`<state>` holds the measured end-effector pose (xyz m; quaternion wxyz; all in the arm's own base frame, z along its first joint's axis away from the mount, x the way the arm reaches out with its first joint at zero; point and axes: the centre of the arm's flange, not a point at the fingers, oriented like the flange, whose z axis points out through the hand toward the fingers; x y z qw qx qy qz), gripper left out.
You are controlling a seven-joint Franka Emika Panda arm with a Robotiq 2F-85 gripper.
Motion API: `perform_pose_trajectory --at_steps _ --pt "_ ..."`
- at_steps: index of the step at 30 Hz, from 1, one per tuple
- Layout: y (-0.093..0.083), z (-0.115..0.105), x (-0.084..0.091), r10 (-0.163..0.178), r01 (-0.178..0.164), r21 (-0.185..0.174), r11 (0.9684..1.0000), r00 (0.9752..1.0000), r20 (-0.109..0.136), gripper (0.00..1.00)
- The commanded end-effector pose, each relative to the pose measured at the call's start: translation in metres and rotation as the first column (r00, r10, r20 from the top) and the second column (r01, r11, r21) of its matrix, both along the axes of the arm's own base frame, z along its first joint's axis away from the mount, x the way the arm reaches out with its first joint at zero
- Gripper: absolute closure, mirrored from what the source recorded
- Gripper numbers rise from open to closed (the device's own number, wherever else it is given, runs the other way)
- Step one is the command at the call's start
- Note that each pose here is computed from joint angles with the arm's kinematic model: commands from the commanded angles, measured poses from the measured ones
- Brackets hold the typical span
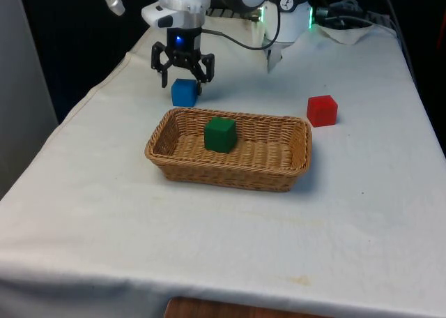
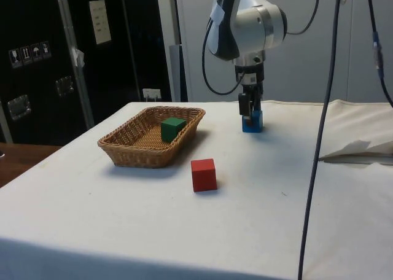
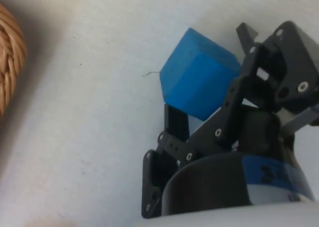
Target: Pick up exactly two blocks and place them into the basket.
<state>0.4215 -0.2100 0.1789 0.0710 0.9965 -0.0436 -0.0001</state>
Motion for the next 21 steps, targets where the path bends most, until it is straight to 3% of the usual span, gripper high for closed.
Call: perform_pose_trajectory --at_steps 1,3,4,5,6,7,8,15,16,17,21 --pt "0.003 -0.004 0.002 0.005 -0.005 -0.002 1.0000 0.9998 0.021 0.20" --pt "0.003 -0.005 0.002 0.004 -0.004 -0.001 1.0000 0.9998 0.022 0.44" --pt "-0.001 0.000 0.000 -0.002 0.002 0.000 1.0000 1.0000 0.000 0.63" --pt "-0.001 0.000 0.000 -0.002 0.002 0.000 1.0000 1.0000 0.000 0.84" --pt "0.002 -0.005 0.002 0.003 -0.003 -0.001 1.0000 0.9998 0.022 0.84" --pt "0.002 -0.005 0.002 0.003 -0.003 -0.002 1.0000 0.9997 0.022 0.95" --pt "0.002 -0.005 0.002 0.003 -0.003 -0.002 1.0000 0.9997 0.023 1.00" --pt "0.002 -0.005 0.002 0.002 -0.002 -0.002 1.0000 0.9997 0.023 0.99" --pt "-0.001 0.000 0.000 -0.004 0.004 -0.001 1.0000 1.0000 0.002 0.99" --pt "0.002 -0.005 0.002 0.002 -0.002 -0.002 1.0000 0.9997 0.023 0.99" --pt "-0.002 0.007 0.003 0.013 -0.013 -0.002 0.9999 0.9998 0.016 0.99"
